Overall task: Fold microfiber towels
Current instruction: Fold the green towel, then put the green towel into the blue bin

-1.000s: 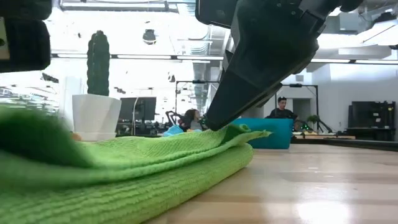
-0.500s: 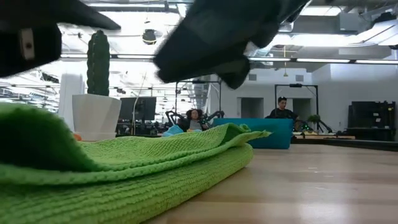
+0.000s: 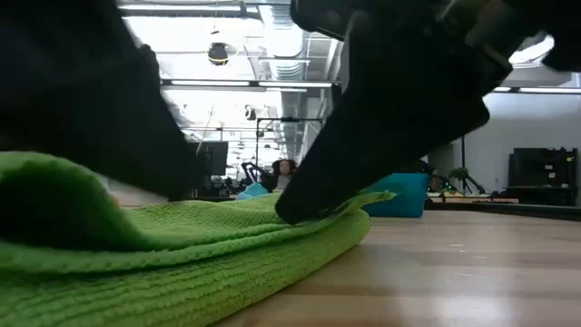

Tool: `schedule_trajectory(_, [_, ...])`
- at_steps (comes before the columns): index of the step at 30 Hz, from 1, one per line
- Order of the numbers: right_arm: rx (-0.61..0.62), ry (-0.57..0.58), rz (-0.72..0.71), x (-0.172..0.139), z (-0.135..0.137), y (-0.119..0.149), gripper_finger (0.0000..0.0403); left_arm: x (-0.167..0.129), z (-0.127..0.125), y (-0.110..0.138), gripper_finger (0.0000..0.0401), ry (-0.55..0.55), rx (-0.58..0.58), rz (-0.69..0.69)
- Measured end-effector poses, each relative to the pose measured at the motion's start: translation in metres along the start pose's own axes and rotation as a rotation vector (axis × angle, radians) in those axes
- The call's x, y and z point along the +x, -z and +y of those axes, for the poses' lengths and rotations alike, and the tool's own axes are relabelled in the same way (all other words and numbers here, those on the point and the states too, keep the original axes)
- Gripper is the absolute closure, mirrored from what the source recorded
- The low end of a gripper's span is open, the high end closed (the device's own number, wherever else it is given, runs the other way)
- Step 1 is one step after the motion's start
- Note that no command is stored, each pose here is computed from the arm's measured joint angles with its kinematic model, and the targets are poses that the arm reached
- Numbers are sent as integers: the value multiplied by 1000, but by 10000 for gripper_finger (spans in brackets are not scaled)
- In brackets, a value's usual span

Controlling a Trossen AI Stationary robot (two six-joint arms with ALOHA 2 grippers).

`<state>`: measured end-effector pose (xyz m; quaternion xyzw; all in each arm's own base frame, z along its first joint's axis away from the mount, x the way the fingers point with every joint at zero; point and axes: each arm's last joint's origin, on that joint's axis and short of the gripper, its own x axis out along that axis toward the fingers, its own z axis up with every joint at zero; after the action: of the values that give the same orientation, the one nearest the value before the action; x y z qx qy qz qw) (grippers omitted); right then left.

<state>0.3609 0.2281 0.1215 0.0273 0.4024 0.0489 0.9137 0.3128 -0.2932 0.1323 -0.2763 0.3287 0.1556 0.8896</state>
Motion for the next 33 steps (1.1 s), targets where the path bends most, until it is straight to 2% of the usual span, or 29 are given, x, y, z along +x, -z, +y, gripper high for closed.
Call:
schedule_trajectory(4, [3, 18, -4, 0, -1, 0, 302, 4, 1, 6, 400, -23, 12, 23])
schedule_trajectory(12, [-6, 37, 8, -2, 0, 2, 302, 8, 1, 20, 401, -1, 18, 80])
schedule_trajectory(17, [36, 14, -69, -38, 2, -22, 302, 10, 1, 22, 401, 6, 16, 99])
schedule_trajectory(21, [140, 24, -54, -55, -21, -40, 293, 10, 0, 22, 401, 14, 19, 105])
schedule_trajectory(24, [174, 5, 10, -54, -46, -47, 262, 11, 0, 22, 401, 15, 39, 105])
schedule_trajectory(31, [227, 21, 208, -35, -83, -36, 138, 11, 1, 22, 401, 13, 30, 110])
schedule_trajectory(33, [256, 17, 177, -30, -86, -40, 121, 11, 1, 22, 401, 9, 32, 112])
